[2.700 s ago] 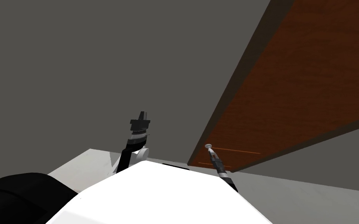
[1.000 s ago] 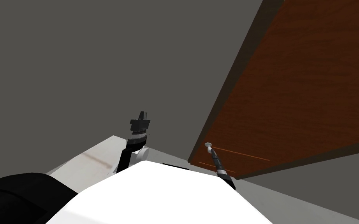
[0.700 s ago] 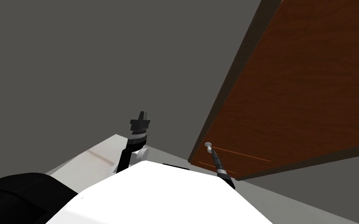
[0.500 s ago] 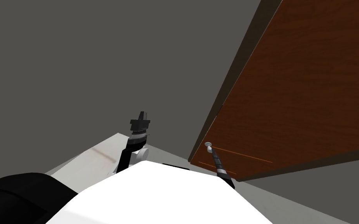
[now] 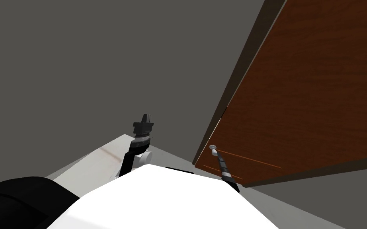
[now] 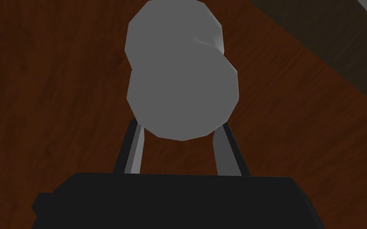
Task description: Pull the door open
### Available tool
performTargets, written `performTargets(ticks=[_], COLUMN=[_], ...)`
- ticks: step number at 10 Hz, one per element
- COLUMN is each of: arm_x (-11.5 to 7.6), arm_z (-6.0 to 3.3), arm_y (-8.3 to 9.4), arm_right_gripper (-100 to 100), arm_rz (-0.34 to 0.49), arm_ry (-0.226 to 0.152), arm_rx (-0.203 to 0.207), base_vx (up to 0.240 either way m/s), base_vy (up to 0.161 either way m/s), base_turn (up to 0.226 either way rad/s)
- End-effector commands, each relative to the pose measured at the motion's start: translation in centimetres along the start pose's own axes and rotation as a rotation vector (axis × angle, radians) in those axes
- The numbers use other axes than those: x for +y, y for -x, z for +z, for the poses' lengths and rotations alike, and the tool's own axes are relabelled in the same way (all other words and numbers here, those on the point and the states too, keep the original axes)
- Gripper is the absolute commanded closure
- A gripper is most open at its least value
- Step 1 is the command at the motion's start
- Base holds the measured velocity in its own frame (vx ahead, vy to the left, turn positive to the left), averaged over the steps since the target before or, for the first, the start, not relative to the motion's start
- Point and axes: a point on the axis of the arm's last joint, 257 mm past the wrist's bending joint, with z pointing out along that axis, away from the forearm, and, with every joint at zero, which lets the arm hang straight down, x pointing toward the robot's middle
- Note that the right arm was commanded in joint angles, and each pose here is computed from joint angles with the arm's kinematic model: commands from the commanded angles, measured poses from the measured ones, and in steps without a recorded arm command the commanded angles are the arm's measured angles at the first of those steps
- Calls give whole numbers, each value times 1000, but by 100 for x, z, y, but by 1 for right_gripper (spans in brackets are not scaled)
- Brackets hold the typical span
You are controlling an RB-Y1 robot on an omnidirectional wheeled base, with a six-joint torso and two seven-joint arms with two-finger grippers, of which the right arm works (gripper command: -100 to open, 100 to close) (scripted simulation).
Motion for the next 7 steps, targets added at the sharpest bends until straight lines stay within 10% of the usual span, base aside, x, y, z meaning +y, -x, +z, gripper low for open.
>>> performTargets(ticks=[1, 7], arm_x=[29, 22], arm_z=[30, 70], arm_y=[-43, -14], arm_right_gripper=[100, 100], arm_rz=[74, 256], arm_ry=[2, -4], arm_rx=[-8, -39], base_vx=[-62, -51], base_vy=[-38, -25], base_turn=[124, 70])
